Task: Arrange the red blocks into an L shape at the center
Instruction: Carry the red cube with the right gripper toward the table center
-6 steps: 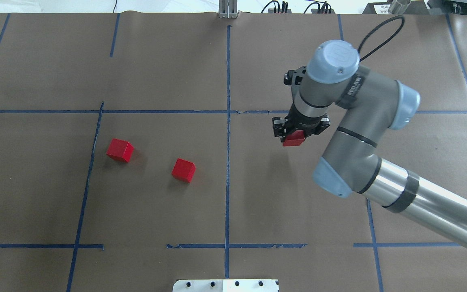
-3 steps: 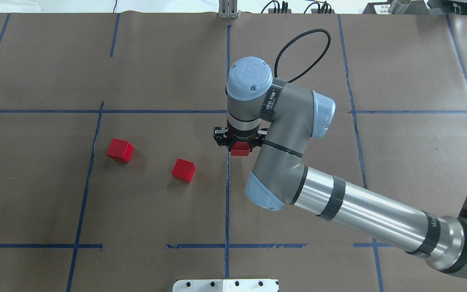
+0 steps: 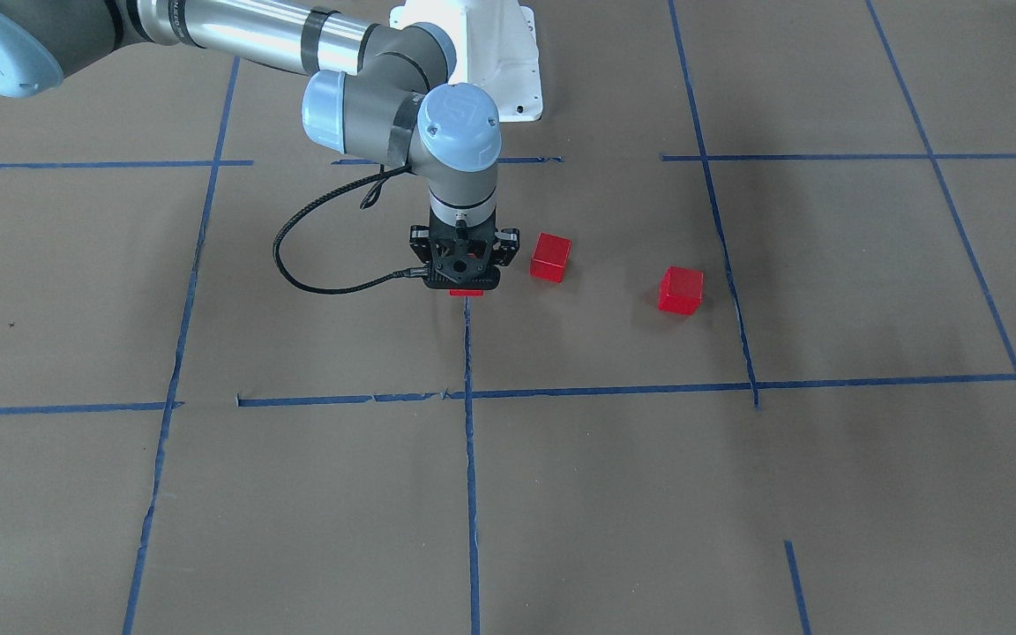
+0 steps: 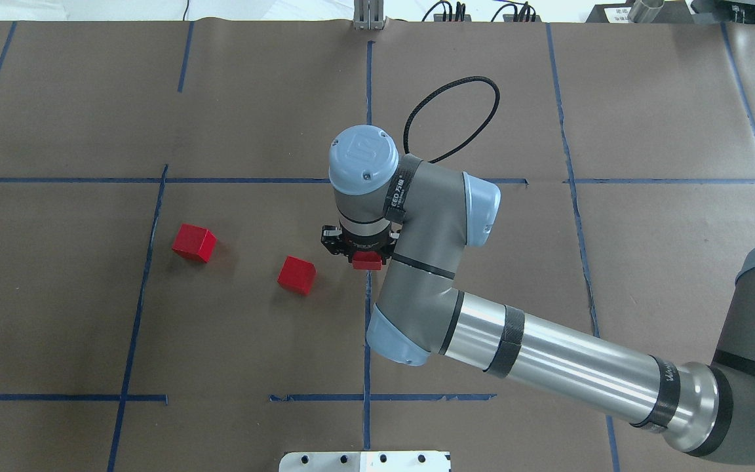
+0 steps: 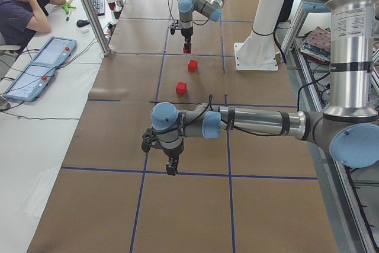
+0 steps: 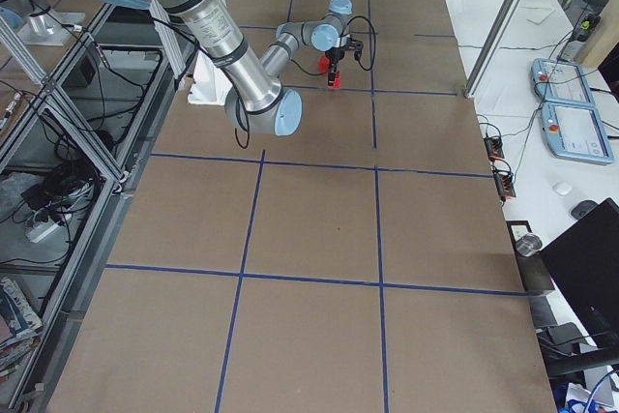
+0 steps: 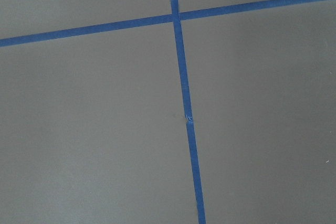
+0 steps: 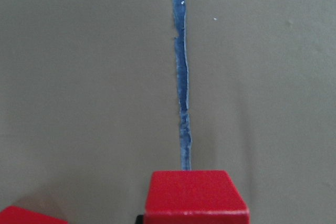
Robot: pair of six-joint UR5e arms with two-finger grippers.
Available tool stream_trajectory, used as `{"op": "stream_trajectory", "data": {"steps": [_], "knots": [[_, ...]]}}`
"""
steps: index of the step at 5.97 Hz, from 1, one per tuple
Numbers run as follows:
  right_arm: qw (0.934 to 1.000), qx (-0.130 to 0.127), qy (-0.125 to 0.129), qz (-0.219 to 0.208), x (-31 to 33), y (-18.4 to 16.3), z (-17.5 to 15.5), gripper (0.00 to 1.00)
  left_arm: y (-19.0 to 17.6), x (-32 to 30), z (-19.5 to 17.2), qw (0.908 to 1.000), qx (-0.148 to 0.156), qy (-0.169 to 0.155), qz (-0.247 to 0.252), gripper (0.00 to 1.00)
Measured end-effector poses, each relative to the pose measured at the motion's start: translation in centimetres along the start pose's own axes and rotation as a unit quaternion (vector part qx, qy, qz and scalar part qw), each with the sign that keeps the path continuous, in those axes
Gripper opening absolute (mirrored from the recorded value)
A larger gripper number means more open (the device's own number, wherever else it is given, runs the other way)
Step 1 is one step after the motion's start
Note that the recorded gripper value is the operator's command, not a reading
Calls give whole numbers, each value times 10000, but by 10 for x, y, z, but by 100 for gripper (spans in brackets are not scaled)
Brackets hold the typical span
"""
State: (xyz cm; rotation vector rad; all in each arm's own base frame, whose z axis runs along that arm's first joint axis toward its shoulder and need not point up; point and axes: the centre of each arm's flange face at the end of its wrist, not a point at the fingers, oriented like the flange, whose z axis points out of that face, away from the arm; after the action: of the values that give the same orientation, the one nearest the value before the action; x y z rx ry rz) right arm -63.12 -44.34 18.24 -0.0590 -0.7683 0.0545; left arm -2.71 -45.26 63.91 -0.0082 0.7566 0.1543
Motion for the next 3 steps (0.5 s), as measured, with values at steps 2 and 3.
{"op": "stream_trajectory", "data": {"steps": [2, 3], "knots": [[10000, -39, 19, -41, -4, 12, 10, 54, -1, 4, 5, 10000, -57, 4, 46, 100], [10000, -45, 47, -75, -3, 16, 14, 54, -1, 4, 7, 10000, -72, 5, 50, 100]]}}
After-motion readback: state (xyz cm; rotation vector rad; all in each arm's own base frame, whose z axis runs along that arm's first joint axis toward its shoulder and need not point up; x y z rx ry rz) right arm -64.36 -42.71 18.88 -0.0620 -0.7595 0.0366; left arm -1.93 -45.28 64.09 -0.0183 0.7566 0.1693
